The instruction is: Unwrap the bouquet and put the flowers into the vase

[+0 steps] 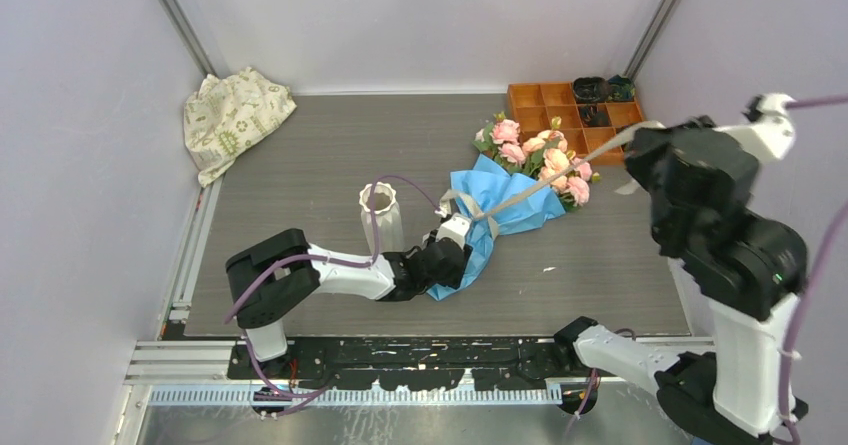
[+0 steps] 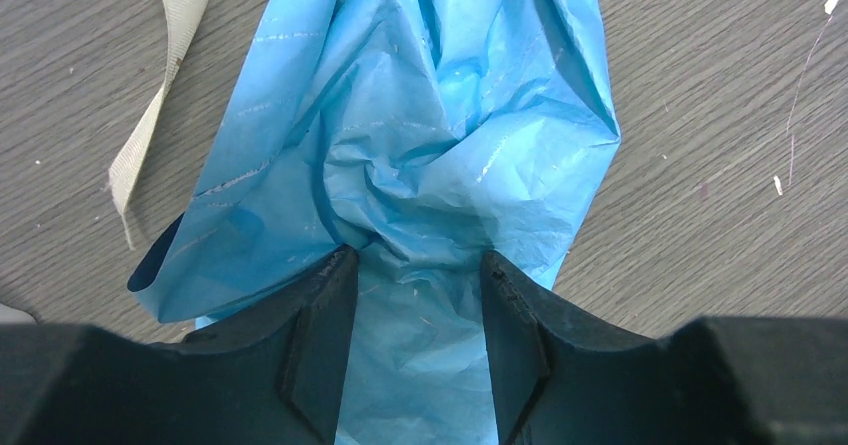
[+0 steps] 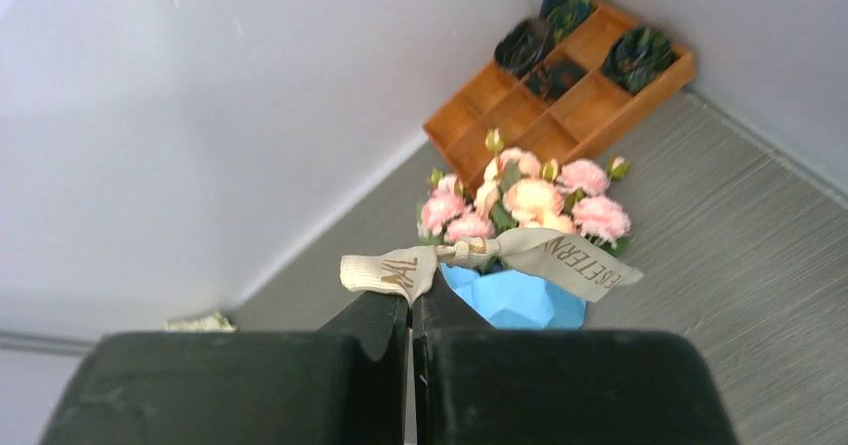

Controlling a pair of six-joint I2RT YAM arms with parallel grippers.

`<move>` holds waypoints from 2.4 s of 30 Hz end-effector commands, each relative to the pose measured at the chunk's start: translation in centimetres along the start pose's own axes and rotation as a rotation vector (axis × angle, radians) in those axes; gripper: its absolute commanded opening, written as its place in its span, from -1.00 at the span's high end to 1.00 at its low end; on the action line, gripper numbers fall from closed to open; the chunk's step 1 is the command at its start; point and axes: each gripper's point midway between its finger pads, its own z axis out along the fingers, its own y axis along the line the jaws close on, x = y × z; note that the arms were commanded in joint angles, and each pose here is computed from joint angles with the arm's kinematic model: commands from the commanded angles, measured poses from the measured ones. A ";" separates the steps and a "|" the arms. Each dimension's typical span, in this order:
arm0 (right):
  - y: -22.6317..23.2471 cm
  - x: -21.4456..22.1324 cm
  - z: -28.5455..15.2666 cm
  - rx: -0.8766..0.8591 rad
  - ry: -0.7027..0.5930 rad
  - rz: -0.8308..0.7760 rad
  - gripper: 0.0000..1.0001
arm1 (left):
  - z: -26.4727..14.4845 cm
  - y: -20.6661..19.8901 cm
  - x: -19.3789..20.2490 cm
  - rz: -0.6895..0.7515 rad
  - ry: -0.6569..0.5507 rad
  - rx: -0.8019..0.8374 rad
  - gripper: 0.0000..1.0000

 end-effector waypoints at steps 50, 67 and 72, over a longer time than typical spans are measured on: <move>-6.1 2.7 2.2 0.279 -0.019 -0.294 0.99 | -13.3 -2.6 -13.6 -0.008 -0.203 0.140 -0.11; -17.8 15.0 11.9 0.453 0.587 -0.120 0.96 | -17.1 0.1 -15.0 -0.039 -0.292 0.095 -0.17; -18.4 17.4 12.6 0.430 0.645 -0.053 0.00 | -16.9 0.0 -15.1 -0.028 -0.281 0.086 -0.18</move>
